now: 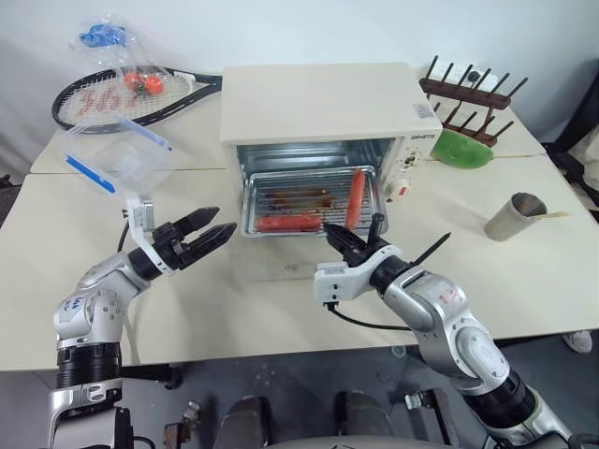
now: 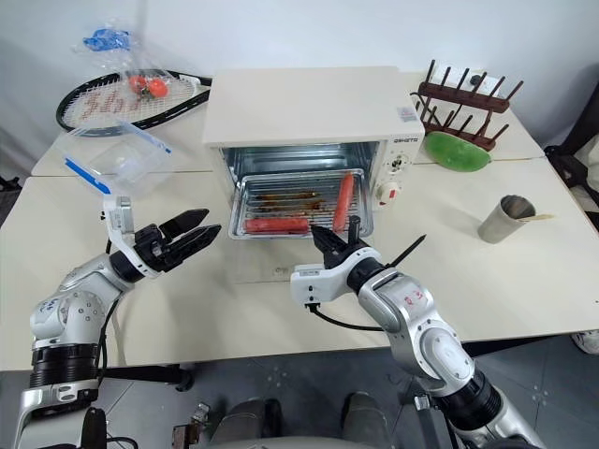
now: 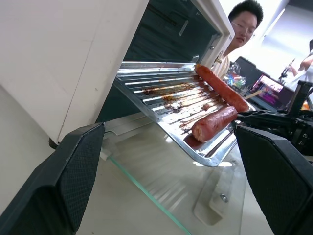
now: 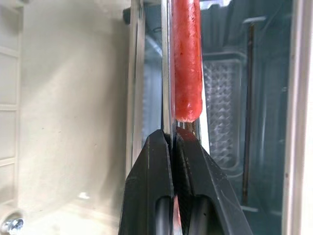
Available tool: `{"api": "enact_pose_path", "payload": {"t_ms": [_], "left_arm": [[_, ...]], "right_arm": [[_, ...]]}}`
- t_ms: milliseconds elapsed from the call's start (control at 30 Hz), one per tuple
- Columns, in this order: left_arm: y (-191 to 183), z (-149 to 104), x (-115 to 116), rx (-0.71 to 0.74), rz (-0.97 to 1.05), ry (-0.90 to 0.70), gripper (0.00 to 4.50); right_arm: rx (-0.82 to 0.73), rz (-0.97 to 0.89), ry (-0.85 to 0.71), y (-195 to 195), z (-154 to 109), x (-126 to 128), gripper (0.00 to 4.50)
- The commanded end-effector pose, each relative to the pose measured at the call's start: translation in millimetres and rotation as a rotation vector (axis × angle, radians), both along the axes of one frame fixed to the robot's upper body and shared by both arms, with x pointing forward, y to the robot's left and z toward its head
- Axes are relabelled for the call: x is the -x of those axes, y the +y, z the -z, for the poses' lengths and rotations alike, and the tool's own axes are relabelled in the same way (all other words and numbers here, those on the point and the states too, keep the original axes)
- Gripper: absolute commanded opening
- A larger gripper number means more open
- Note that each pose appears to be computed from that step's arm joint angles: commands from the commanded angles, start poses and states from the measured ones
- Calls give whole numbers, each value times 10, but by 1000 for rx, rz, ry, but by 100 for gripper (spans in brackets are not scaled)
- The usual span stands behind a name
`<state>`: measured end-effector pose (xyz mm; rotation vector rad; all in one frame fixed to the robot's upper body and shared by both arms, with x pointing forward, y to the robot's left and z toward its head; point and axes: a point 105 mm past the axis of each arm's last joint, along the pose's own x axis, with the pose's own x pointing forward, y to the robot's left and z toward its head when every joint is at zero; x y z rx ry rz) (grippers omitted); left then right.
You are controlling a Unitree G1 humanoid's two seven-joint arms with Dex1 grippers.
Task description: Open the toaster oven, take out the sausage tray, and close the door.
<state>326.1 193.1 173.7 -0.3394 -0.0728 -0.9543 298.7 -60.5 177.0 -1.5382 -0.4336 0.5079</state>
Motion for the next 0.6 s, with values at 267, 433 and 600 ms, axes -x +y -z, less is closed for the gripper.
{"api": "enact_pose_path", "payload": {"t_ms": [267,433,600], "left_arm": [[50,-92,86,31,36,91,448],[21,-157,63,71,29,152,448],[-50,-153,79,61,44,206,448]], "right_arm": [[-36,-99,-100,-37,-215,285,0],[-52,-138,-99,-37,-213,342,0],[-73,-180,-103,-39,-239,405,0]]}}
